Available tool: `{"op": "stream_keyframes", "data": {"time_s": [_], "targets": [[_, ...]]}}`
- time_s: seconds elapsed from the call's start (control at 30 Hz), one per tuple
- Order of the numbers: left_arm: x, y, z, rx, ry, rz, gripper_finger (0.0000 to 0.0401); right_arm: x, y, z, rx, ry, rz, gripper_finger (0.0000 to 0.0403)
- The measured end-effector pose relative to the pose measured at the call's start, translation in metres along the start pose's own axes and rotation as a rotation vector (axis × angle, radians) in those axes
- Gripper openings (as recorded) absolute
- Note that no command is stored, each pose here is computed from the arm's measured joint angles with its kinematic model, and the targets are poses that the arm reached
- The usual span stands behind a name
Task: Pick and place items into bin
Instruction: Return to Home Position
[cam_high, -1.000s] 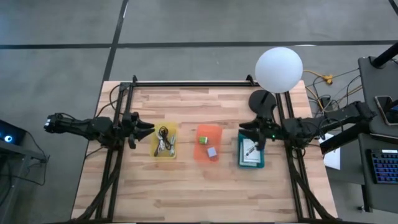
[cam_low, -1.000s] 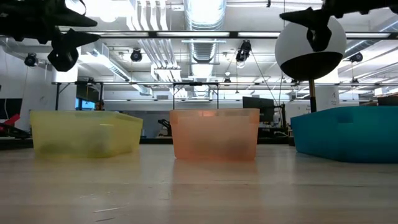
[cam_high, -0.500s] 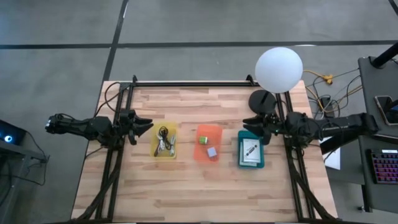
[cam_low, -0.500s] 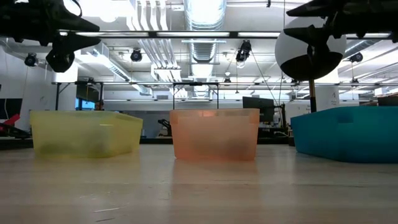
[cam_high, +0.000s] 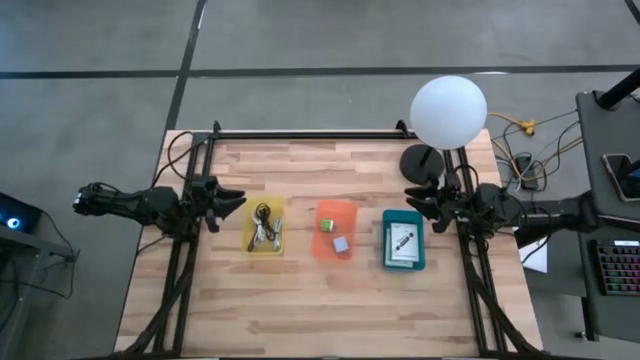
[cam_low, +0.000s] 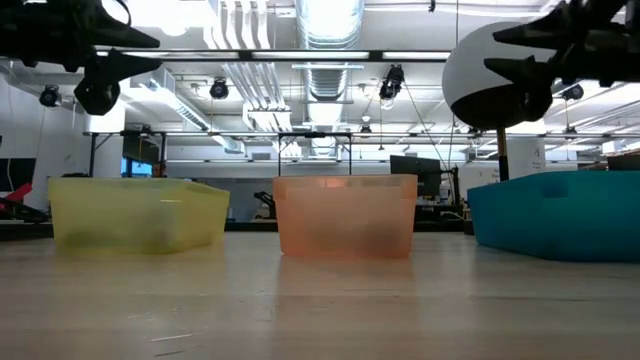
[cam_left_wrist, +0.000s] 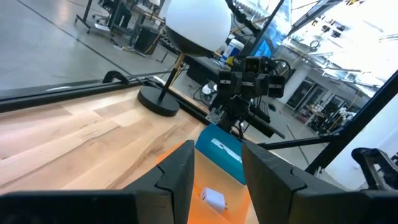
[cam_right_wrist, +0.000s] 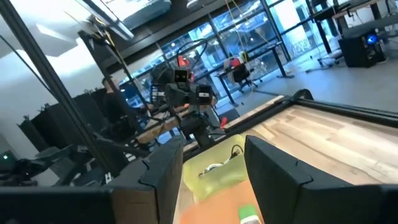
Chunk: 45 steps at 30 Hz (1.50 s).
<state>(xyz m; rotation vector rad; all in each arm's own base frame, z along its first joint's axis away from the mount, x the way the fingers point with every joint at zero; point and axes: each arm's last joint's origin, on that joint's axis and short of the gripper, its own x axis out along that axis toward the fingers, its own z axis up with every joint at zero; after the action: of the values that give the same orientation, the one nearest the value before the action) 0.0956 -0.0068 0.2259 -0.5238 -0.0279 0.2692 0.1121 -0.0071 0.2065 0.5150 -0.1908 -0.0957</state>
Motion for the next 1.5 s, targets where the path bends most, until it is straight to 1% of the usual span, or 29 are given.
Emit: {"op": "stream_keyframes", "data": {"time_s": [0.2, 0.27, 0.4, 0.5, 0.57, 0.7, 0.8, 0.97, 1.13, 1.5], "targets": [[0.002, 0.0, -0.002, 0.008, 0.013, 0.008, 0.0118, -0.009, -0.01, -0.015, -0.008, -0.025, -0.011, 0.016], [0.002, 0.0, -0.002, 0.01, 0.016, 0.01, 0.0118, -0.011, -0.012, -0.015, -0.028, -0.059, -0.038, 0.016], [0.002, 0.0, -0.002, 0.011, 0.017, 0.01, 0.0118, -0.015, -0.012, -0.01, -0.111, -0.129, -0.086, 0.016], [0.002, 0.0, -0.002, 0.01, 0.016, 0.01, 0.0118, -0.017, -0.012, -0.01, -0.132, -0.123, -0.09, 0.016], [0.001, 0.0, -0.002, 0.007, 0.011, 0.005, 0.0118, -0.019, -0.014, -0.013, -0.101, -0.094, -0.104, 0.016], [-0.003, 0.001, 0.002, -0.011, -0.017, -0.013, 0.0118, -0.02, -0.017, -0.018, 0.023, -0.054, -0.123, 0.016], [-0.008, 0.001, 0.005, -0.03, -0.05, -0.032, 0.0118, -0.019, -0.018, -0.019, 0.068, -0.039, -0.133, 0.016], [-0.018, 0.004, 0.012, -0.071, -0.119, -0.073, 0.0118, -0.019, -0.018, -0.021, 0.061, -0.027, -0.14, 0.016], [-0.019, 0.002, 0.015, -0.088, -0.149, -0.091, 0.0118, -0.018, -0.018, -0.021, 0.061, -0.023, -0.143, 0.016], [-0.009, 0.0, 0.008, -0.05, -0.084, -0.052, 0.0118, -0.021, -0.017, -0.018, 0.068, -0.055, -0.129, 0.016]]}}
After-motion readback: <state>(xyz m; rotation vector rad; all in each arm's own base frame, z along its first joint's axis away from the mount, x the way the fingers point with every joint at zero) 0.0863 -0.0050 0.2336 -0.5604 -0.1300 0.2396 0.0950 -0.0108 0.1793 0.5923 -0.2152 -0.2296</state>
